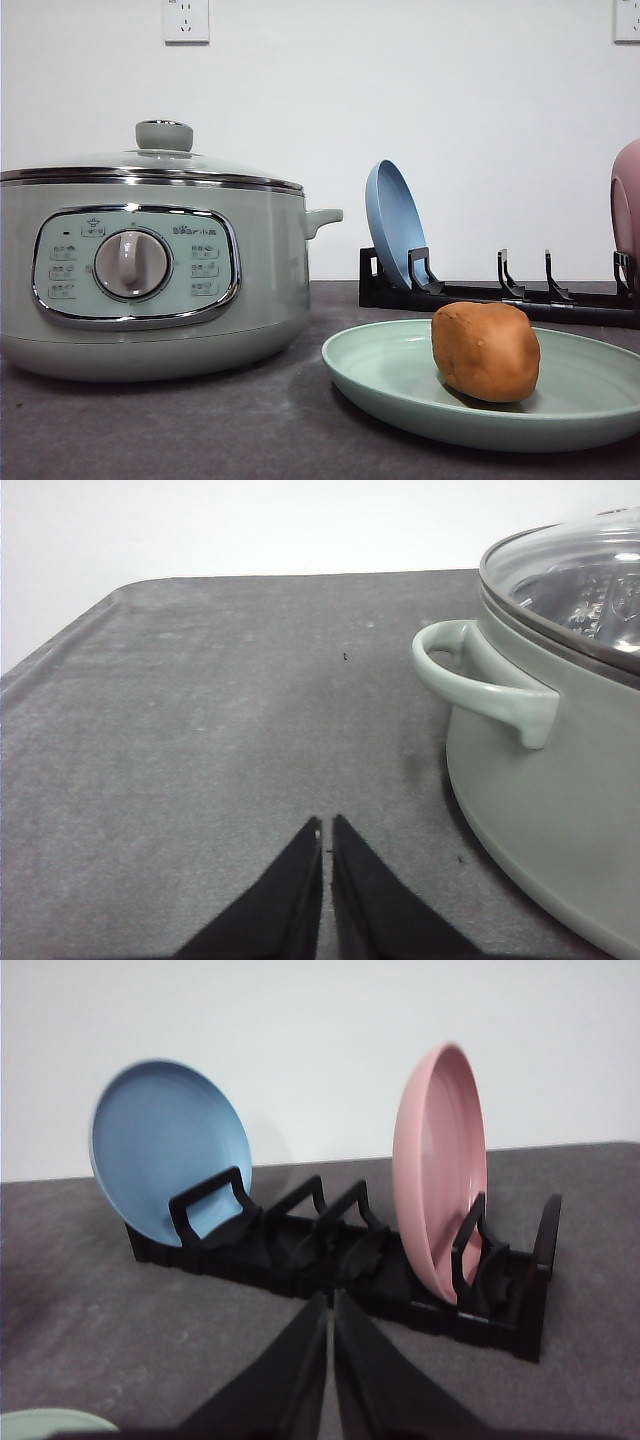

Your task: Transfer potato from steamer to green plate

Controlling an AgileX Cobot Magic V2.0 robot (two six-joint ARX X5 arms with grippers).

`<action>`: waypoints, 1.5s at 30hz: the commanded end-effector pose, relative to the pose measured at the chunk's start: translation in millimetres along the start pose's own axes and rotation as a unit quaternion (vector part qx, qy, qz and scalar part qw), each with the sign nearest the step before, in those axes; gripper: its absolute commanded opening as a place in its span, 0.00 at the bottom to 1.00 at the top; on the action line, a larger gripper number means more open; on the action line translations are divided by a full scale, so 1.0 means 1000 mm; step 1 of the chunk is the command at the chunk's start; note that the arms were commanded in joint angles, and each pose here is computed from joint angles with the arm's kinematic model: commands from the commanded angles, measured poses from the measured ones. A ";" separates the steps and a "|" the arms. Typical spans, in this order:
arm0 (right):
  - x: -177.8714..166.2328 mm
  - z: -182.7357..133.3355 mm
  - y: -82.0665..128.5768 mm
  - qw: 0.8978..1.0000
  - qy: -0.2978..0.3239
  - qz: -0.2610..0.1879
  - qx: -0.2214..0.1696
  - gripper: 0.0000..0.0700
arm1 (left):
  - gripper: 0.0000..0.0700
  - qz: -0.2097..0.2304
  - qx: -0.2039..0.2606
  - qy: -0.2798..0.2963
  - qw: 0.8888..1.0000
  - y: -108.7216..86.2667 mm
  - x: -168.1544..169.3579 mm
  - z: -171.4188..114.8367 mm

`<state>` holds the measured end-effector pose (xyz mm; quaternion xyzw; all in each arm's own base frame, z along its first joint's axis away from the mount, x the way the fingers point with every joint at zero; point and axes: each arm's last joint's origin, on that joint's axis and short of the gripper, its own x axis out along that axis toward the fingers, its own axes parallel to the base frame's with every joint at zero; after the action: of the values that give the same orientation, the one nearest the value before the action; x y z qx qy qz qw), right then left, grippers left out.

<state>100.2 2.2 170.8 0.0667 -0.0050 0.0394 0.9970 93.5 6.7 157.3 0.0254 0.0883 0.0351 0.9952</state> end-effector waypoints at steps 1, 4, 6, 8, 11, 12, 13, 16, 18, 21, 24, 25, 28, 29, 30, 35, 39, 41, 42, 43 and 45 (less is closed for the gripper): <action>0.000 -0.003 0.000 1.000 0.003 -0.001 -0.004 0.00 | 0.01 0.001 -0.005 0.019 1.000 0.000 0.001 -0.007; -0.001 -0.007 -0.001 1.000 0.021 -0.003 -0.007 0.00 | 0.01 0.001 -0.005 0.019 1.000 0.000 0.001 -0.007; -0.002 -0.009 -0.001 0.999 0.033 -0.004 -0.009 0.00 | 0.01 0.001 -0.005 0.019 1.000 0.000 0.001 -0.007; -0.004 -0.013 -0.001 0.999 0.050 -0.006 -0.007 0.00 | 0.01 0.001 -0.005 0.019 1.000 0.000 0.001 -0.007; -0.005 -0.019 -0.002 0.996 0.083 -0.010 -0.005 0.00 | 0.01 0.001 -0.005 0.019 1.000 0.000 0.001 -0.007; -0.005 -0.021 -0.002 0.996 0.091 -0.011 -0.004 0.00 | 0.01 0.001 -0.005 0.019 1.000 0.000 0.001 -0.007; -0.005 -0.021 -0.002 0.996 0.092 -0.011 -0.004 0.00 | 0.01 0.001 -0.005 0.019 1.000 0.000 0.001 -0.007; -0.005 -0.020 -0.002 0.996 0.089 -0.012 -0.002 0.00 | 0.01 0.001 -0.005 0.019 1.000 0.000 0.001 -0.007; -0.005 -0.019 -0.002 0.996 0.084 -0.011 -0.001 0.00 | 0.01 0.001 -0.005 0.019 1.000 0.000 0.001 -0.007; -0.004 -0.018 -0.002 0.997 0.081 -0.011 -0.001 0.00 | 0.01 0.001 -0.005 0.019 1.000 0.000 0.001 -0.007; -0.004 -0.018 -0.002 0.997 0.081 -0.011 -0.001 0.00 | 0.01 0.001 -0.005 0.019 1.000 0.000 0.001 -0.007; -0.004 -0.018 -0.002 0.997 0.081 -0.011 -0.001 0.00 | 0.01 0.001 -0.005 0.019 1.000 0.000 0.001 -0.007; -0.004 -0.018 -0.002 0.997 0.081 -0.011 -0.001 0.00 | 0.01 0.001 -0.005 0.019 1.000 0.000 0.001 -0.007; -0.004 -0.018 -0.002 0.997 0.081 -0.011 -0.001 0.00 | 0.01 0.001 -0.005 0.019 1.000 0.000 0.001 -0.007; -0.004 -0.018 -0.002 0.997 0.081 -0.011 -0.001 0.00 | 0.01 0.001 -0.005 0.019 1.000 0.000 0.001 -0.007; -0.004 -0.018 -0.002 0.997 0.081 -0.011 -0.001 0.00 | 0.01 0.001 -0.005 0.019 1.000 0.000 0.001 -0.007; -0.004 -0.018 -0.002 0.997 0.081 -0.011 -0.001 0.00 | 0.01 0.001 -0.005 0.019 1.000 0.000 0.001 -0.007; -0.004 -0.018 -0.002 0.997 0.081 -0.011 -0.001 0.00 | 0.01 0.001 -0.005 0.019 1.000 0.000 0.001 -0.007; -0.004 -0.018 -0.002 0.997 0.081 -0.011 -0.001 0.00 | 0.01 0.001 -0.005 0.019 1.000 0.000 0.001 -0.007; -0.004 -0.018 -0.002 0.997 0.081 -0.011 -0.001 0.00 | 0.01 0.001 -0.005 0.019 1.000 0.000 0.001 -0.007; -0.004 -0.018 -0.002 0.997 0.081 -0.011 -0.001 0.00 | 0.01 0.001 -0.005 0.019 1.000 0.000 0.001 -0.007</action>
<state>95.8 2.2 152.8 0.0642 0.0790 0.0336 0.9942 93.5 6.7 157.3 0.0254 0.0883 0.0351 0.9951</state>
